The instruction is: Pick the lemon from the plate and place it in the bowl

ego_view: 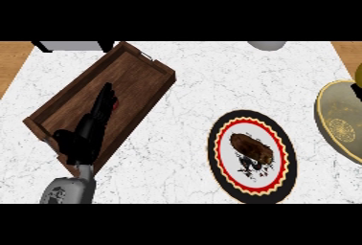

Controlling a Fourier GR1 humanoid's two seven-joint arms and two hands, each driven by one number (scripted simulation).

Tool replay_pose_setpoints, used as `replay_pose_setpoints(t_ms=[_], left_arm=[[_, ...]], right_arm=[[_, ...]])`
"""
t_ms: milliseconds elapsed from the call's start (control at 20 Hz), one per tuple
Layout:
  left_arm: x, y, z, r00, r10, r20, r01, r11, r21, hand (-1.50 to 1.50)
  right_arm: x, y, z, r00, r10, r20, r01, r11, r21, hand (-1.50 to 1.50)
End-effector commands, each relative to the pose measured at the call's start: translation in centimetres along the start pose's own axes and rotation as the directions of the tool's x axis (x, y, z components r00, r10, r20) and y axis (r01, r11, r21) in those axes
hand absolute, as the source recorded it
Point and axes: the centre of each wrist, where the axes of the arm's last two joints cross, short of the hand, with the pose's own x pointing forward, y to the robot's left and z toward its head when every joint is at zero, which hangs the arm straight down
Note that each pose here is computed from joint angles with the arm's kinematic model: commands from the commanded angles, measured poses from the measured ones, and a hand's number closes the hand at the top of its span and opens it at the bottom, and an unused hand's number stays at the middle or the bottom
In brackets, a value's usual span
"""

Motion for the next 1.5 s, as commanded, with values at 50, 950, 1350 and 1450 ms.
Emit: replay_pose_setpoints(t_ms=[50,950,1350,1450], left_arm=[[1.0,0.8,0.2,1.0,0.0,-0.011,0.0,1.0,-0.007,0.0],[1.3,0.5,0.9,1.0,-0.01,-0.006,0.01,1.0,-0.009,0.0],[-0.7,2.4,-0.5,1.0,-0.004,0.0,0.004,1.0,0.022,0.0],[-0.4,1.2,0.5,1.0,0.001,-0.021,0.0,1.0,0.006,0.0]], right_arm=[[-4.9,2.4,-1.5,0.997,0.067,-0.039,-0.068,0.997,-0.022,1.5],[-17.5,6.7,-2.7,0.97,-0.199,-0.137,0.229,0.938,0.261,-1.5],[-15.8,3.8,-4.5,0.91,-0.414,0.007,0.414,0.91,0.031,-1.5],[-17.8,4.3,-2.7,0.904,-0.427,-0.016,0.427,0.904,-0.019,-1.5]])
